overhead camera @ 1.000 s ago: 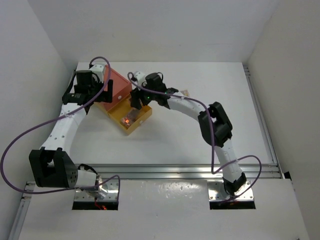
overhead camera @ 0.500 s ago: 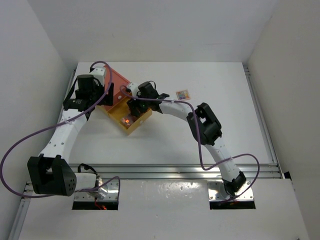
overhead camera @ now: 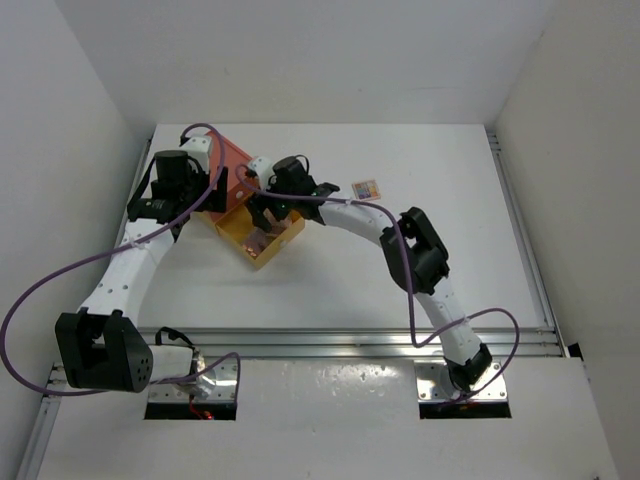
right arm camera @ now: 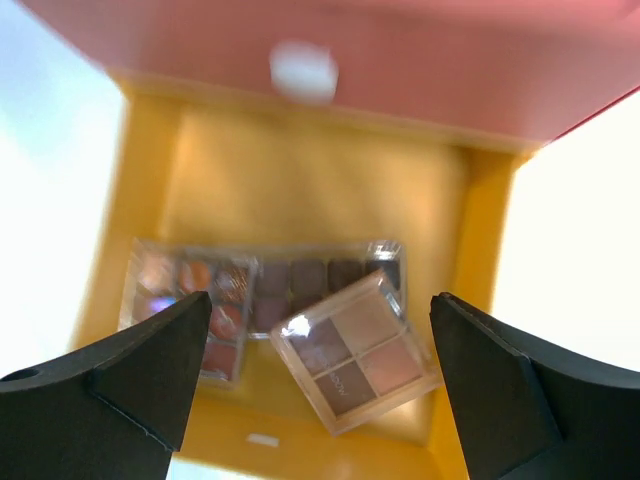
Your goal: Organize the makeup
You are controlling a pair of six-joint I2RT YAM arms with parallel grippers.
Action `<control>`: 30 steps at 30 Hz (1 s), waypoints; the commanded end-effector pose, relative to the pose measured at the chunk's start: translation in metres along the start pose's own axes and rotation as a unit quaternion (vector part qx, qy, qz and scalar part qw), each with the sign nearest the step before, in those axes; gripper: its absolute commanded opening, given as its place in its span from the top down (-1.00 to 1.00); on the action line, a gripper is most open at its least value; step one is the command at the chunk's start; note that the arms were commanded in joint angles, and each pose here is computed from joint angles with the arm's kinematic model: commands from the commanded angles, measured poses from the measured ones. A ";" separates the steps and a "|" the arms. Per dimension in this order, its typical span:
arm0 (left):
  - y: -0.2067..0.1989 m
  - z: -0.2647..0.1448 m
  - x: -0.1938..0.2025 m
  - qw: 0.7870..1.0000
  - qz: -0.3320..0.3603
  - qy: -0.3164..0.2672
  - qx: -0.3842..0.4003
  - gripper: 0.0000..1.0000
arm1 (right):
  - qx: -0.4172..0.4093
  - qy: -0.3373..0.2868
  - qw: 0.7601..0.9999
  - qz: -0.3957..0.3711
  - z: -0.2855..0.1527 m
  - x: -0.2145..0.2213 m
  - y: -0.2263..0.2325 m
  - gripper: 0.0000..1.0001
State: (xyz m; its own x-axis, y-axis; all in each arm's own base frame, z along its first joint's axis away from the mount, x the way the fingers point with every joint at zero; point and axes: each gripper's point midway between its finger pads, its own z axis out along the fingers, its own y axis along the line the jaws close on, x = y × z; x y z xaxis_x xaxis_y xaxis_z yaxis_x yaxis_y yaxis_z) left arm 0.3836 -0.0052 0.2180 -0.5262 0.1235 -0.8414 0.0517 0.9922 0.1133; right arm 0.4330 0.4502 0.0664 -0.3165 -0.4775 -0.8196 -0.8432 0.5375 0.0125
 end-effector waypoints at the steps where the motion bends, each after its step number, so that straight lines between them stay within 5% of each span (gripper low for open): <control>1: -0.001 -0.006 -0.019 0.999 0.001 -0.034 0.003 -1.00 | 0.036 -0.144 0.989 0.018 -0.060 -0.116 -0.019 -0.81; 5: -0.001 -0.006 -0.019 0.999 0.006 -0.034 0.003 -1.00 | 0.108 -0.146 0.981 0.071 -0.090 -0.119 -0.075 -0.90; 14: -0.005 -0.001 -0.012 1.000 0.007 -0.021 0.013 -1.00 | 0.282 0.117 0.923 0.233 -0.139 0.067 -0.219 -1.00; 18: -0.009 0.003 -0.015 1.000 0.007 -0.021 0.022 -1.00 | 0.290 0.169 0.900 0.278 -0.131 0.118 -0.242 -1.00; 30: -0.010 0.006 -0.017 0.999 0.007 -0.017 0.027 -1.00 | 0.275 0.214 0.901 0.260 -0.112 0.154 -0.240 -1.00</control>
State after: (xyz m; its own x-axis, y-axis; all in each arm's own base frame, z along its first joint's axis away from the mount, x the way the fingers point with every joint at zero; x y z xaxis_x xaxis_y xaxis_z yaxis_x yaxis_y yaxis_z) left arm 0.3871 -0.0122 0.2049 -0.5524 0.1322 -0.8230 0.0931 0.9909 0.0967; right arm 0.5369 0.1706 -0.0054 -0.8494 -0.1998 -0.4884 -0.2174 0.9758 -0.0211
